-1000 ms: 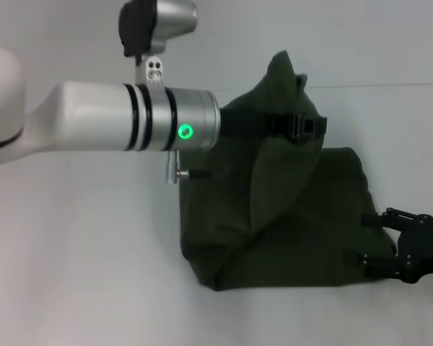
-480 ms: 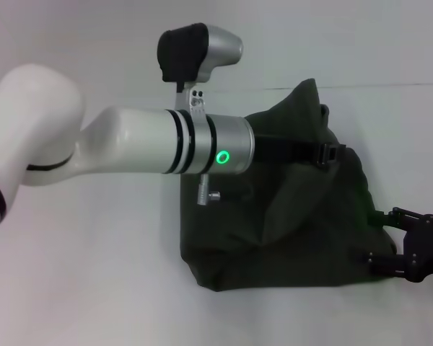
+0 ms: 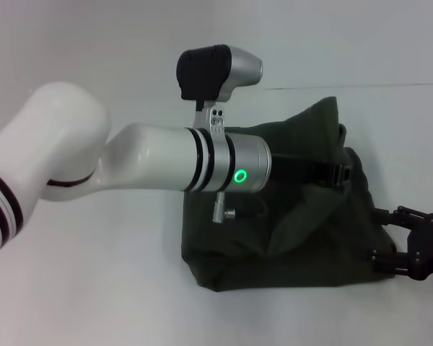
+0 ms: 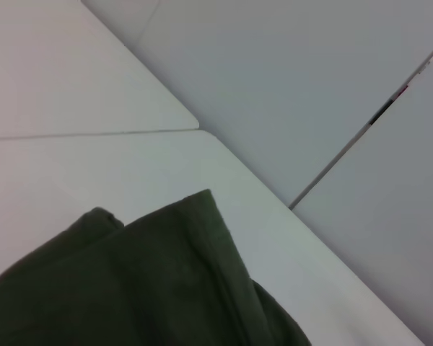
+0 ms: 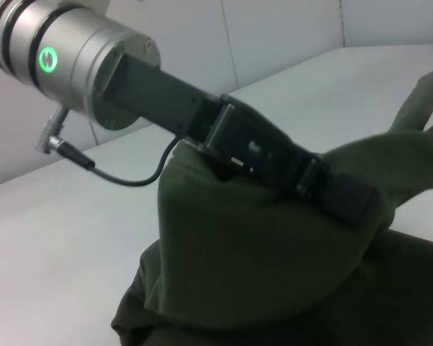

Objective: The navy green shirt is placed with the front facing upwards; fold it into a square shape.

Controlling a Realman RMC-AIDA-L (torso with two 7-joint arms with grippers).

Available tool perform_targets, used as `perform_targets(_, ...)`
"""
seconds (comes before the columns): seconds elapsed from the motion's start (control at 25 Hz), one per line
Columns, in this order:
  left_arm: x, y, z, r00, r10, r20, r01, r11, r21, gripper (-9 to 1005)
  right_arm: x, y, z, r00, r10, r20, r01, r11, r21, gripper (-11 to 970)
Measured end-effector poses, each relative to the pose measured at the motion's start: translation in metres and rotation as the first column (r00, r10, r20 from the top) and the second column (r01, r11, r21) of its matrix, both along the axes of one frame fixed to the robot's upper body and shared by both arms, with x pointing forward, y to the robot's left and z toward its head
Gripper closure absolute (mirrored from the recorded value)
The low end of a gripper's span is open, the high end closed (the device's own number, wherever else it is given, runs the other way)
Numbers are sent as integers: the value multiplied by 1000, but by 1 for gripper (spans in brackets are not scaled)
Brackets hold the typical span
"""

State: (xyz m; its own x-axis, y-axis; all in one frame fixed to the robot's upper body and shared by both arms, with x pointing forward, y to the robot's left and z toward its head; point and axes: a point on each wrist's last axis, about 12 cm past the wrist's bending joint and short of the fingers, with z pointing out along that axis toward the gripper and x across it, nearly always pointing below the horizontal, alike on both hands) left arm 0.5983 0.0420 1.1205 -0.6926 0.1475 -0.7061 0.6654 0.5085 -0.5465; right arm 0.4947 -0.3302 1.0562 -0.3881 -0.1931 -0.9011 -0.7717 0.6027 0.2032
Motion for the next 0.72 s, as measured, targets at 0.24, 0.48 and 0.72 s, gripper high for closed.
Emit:
perform_targets(0.24,-1,-1,-6,1000,24,-8,-24,1000,9,854,0,0,0,1000,-3,1,3,1000,0,48)
perform_targets(0.48,-1,-6,-8,998,59,-18,-59,998,-11,806,-2,-3,-1,1000,-9,-3,9,1000,-1,47)
perform_targets(0.72,1,-6,-9,994,98,-43,-99,994,-36,705,-11,-14,-1,999,-26,-18,26,1000,-8,47)
